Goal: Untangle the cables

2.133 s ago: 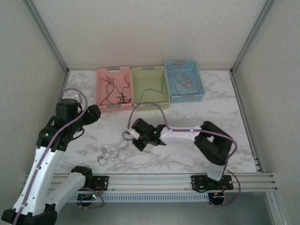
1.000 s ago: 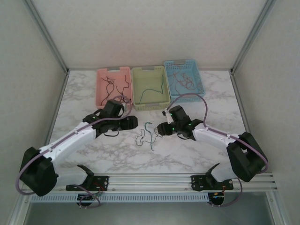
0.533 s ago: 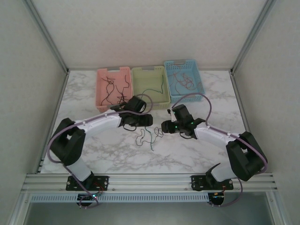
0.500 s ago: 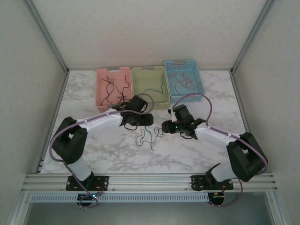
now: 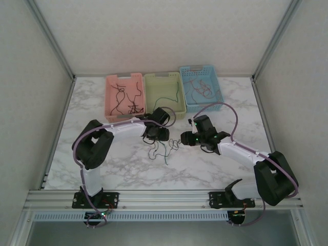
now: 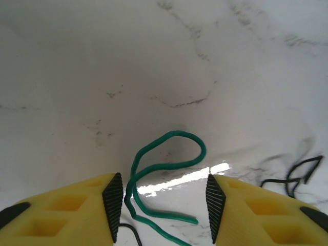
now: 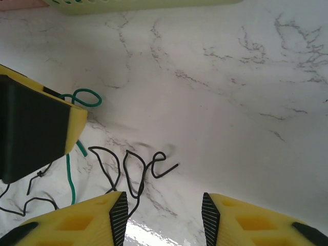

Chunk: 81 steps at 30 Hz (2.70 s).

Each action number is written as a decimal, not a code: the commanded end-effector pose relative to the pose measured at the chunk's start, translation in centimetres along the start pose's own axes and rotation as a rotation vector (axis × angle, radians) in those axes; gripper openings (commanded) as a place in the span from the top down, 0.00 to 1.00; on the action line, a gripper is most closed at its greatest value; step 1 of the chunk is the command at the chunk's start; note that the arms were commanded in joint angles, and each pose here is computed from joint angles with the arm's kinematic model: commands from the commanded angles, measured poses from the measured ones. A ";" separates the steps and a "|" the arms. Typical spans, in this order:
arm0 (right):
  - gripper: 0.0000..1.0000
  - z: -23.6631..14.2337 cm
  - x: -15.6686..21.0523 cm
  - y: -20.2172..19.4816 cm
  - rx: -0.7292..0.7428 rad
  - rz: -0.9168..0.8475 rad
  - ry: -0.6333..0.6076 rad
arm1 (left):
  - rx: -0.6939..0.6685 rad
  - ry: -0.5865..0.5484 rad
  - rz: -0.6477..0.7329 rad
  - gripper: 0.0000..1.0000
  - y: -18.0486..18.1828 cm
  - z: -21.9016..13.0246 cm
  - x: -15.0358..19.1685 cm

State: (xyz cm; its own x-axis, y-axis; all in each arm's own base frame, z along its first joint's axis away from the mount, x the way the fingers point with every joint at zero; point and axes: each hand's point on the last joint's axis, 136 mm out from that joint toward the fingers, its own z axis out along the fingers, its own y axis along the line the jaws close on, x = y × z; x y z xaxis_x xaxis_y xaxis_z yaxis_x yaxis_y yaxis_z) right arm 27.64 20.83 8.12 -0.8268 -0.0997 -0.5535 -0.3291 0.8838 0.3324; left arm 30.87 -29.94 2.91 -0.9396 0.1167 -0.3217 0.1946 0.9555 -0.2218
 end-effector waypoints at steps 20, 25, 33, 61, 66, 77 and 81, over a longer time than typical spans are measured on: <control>0.56 -0.6 -0.1 -0.8 0.032 0.016 -0.023 | -0.007 -0.181 0.059 1.00 -0.6 -8.1 -2.9; 0.55 -0.8 -0.3 -0.9 0.037 0.015 -0.042 | -0.029 -0.331 0.067 1.00 0.0 -12.7 -5.1; 0.56 -1.0 -0.5 -0.8 0.032 0.029 -0.054 | -0.073 -0.572 0.106 1.00 -0.4 -17.9 -10.0; 0.30 0.2 -2.6 12.6 -0.403 -0.562 -0.377 | 0.122 -0.543 0.131 1.00 -3.2 -20.5 -8.6; 0.46 0.3 -4.1 13.6 -0.419 -0.571 -0.402 | 0.119 -0.536 0.130 1.00 -3.1 -20.6 -8.4; 1.00 -0.9 0.9 9.7 -0.374 -0.490 -0.373 | -0.024 -0.598 0.089 1.00 -0.9 -22.8 -10.5; 1.00 -3.1 2.2 8.7 -0.374 -0.479 -0.411 | -0.098 -0.620 -0.021 1.00 1.5 -22.7 -13.0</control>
State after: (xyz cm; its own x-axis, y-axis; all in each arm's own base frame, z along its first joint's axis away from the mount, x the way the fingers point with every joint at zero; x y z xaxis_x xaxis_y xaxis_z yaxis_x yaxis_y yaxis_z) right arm 22.00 27.69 10.47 -0.3730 -0.2503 -0.8934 -0.8130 0.5522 0.1848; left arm 34.80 -26.42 27.67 -0.5985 0.0092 -0.8011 0.2597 0.9482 -0.1831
